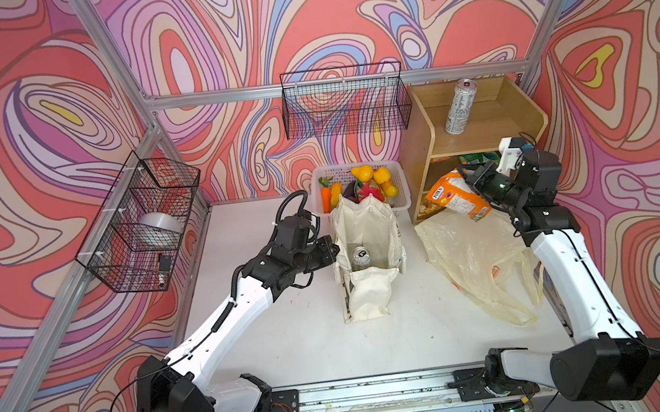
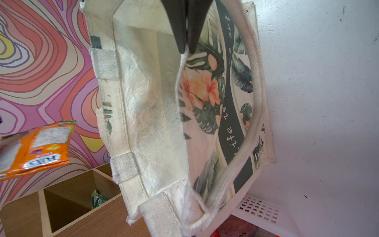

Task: Place the mixed food into the grocery bags and tie them
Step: 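Carry the FOXS packet over the tote and drop it inside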

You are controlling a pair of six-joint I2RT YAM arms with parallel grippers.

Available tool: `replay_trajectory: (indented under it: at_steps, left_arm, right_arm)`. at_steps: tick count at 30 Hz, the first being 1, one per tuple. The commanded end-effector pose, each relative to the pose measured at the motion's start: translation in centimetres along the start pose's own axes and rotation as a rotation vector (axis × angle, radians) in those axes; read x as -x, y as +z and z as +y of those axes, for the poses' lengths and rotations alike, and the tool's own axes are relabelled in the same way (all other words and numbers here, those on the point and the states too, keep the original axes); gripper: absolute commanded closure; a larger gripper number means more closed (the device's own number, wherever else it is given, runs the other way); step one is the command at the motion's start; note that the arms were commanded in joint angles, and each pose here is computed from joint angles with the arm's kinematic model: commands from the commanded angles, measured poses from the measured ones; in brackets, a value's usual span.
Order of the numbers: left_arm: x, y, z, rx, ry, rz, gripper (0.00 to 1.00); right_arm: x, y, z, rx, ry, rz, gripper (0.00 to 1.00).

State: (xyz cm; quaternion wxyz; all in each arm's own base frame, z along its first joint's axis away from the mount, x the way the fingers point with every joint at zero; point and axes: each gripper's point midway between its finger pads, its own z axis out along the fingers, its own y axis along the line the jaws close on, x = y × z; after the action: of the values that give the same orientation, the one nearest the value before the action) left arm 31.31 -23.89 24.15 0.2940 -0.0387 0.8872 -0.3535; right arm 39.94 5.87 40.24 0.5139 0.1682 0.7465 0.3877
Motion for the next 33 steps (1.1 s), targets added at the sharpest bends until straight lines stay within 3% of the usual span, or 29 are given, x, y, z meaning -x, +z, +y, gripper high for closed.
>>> replay_trajectory:
  at_steps: [1, 5, 12, 26, 27, 28, 29, 30, 33]
  left_arm:
    - [-0.6, 0.3, 1.1, 0.035, -0.009, 0.008, 1.0]
    - [-0.7, 0.2, 1.1, 0.038, -0.008, 0.011, 1.0]
    - [-0.6, 0.2, 1.2, 0.051, -0.006, 0.009, 1.0]
    - [-0.4, 0.1, 1.1, 0.055, -0.008, 0.009, 1.0]
    - [-0.4, 0.1, 1.1, 0.054, -0.01, 0.01, 1.0]
    - [-0.4, 0.1, 1.1, 0.055, -0.01, 0.01, 1.0]
    - [-0.4, 0.1, 1.1, 0.055, -0.01, 0.011, 1.0]
    - [-0.4, 0.0, 1.2, 0.058, -0.01, 0.007, 1.0]
    - [-0.4, -0.1, 1.3, 0.063, -0.006, 0.007, 1.0]
  right_arm:
    - [-1.6, -1.5, 6.5, 0.146, -0.067, 0.047, 1.0]
    - [-4.4, -1.6, 11.6, 0.261, -0.094, 0.125, 1.0]
    - [-10.1, 0.5, 15.5, 0.375, -0.091, 0.289, 1.0]
    - [-21.8, 5.7, 7.6, 0.22, -0.027, 0.56, 1.0]
    - [-22.4, 5.7, 7.8, 0.224, -0.036, 0.586, 0.89]
    - [-22.5, 5.7, 7.9, 0.224, -0.047, 0.601, 0.69]
    - [-22.2, 5.6, 8.1, 0.221, -0.062, 0.596, 0.55]
    - [-21.4, 5.3, 8.5, 0.219, -0.087, 0.574, 0.46]
    - [-19.3, 4.5, 9.3, 0.186, -0.173, 0.522, 0.41]
